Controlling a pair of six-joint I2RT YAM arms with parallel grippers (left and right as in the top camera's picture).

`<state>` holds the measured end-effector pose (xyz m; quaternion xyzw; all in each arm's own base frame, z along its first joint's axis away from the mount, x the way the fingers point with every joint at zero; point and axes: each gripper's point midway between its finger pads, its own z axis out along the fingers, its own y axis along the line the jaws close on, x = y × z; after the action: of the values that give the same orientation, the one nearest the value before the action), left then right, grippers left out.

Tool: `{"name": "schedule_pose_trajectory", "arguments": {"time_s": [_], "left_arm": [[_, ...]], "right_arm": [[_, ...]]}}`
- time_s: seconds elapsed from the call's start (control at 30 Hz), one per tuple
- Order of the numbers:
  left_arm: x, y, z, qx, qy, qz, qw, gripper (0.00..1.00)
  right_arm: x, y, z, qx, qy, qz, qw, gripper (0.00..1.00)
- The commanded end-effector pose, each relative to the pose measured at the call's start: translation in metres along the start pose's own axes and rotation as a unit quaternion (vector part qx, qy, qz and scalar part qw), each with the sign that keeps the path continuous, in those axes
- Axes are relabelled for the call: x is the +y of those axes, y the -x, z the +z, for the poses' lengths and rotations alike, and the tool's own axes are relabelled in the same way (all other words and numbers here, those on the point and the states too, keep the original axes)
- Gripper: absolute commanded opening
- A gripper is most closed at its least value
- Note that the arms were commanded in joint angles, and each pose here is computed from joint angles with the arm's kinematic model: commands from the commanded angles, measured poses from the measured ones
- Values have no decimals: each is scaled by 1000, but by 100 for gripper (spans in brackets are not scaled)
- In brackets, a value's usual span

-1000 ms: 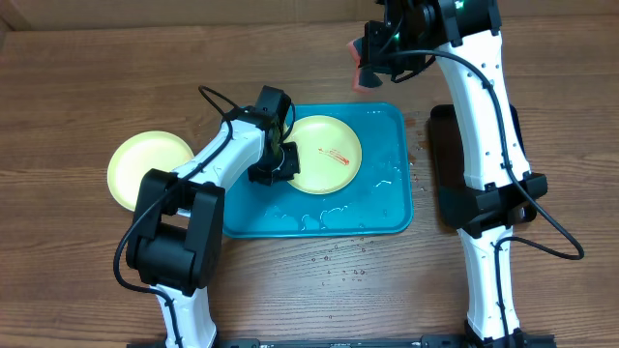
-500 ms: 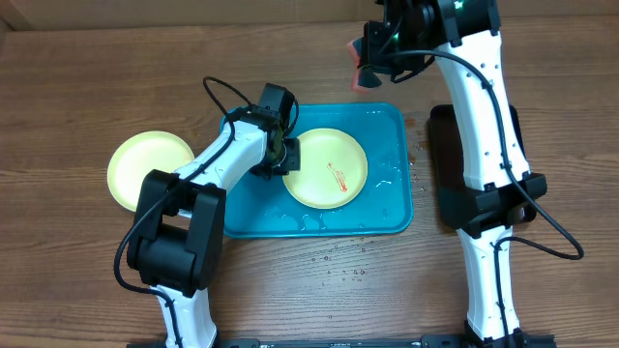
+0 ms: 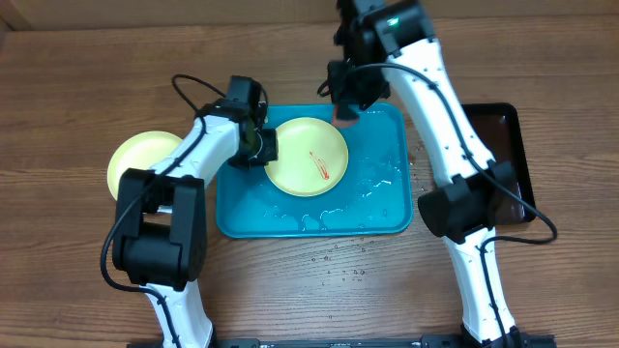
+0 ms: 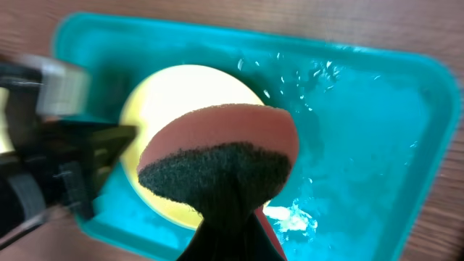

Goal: Clean dirty plates on tray and stack at the side
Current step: 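Drag the second yellow plate toward tray center with left gripper, then scrub the second yellow plate with the sponge in the right gripper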

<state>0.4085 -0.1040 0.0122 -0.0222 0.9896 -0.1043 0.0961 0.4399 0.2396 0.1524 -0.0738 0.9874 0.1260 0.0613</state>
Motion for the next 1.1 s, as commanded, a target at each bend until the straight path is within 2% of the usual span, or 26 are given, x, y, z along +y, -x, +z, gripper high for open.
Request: {"name": "schedule_pose_trajectory", "arguments": {"time_s": [0.0, 0.23, 0.7, 0.93, 1.07], "left_arm": [[-11, -12, 6, 29, -56, 18, 998, 5], [-10, -16, 6, 37, -56, 15, 998, 4], [-13, -16, 5, 40, -68, 14, 997, 4], [-16, -16, 5, 40, -76, 14, 996, 4], [-16, -16, 4, 40, -76, 9, 996, 4]], "right_arm": [[-8, -7, 31, 27, -21, -2, 999, 4], [-14, -28, 86, 71, -31, -5, 997, 4], [6, -78, 154, 119, -34, -42, 991, 4], [56, -97, 158, 137, 55, -110, 983, 4], [64, -111, 158, 155, 58, -148, 975, 4]]}}
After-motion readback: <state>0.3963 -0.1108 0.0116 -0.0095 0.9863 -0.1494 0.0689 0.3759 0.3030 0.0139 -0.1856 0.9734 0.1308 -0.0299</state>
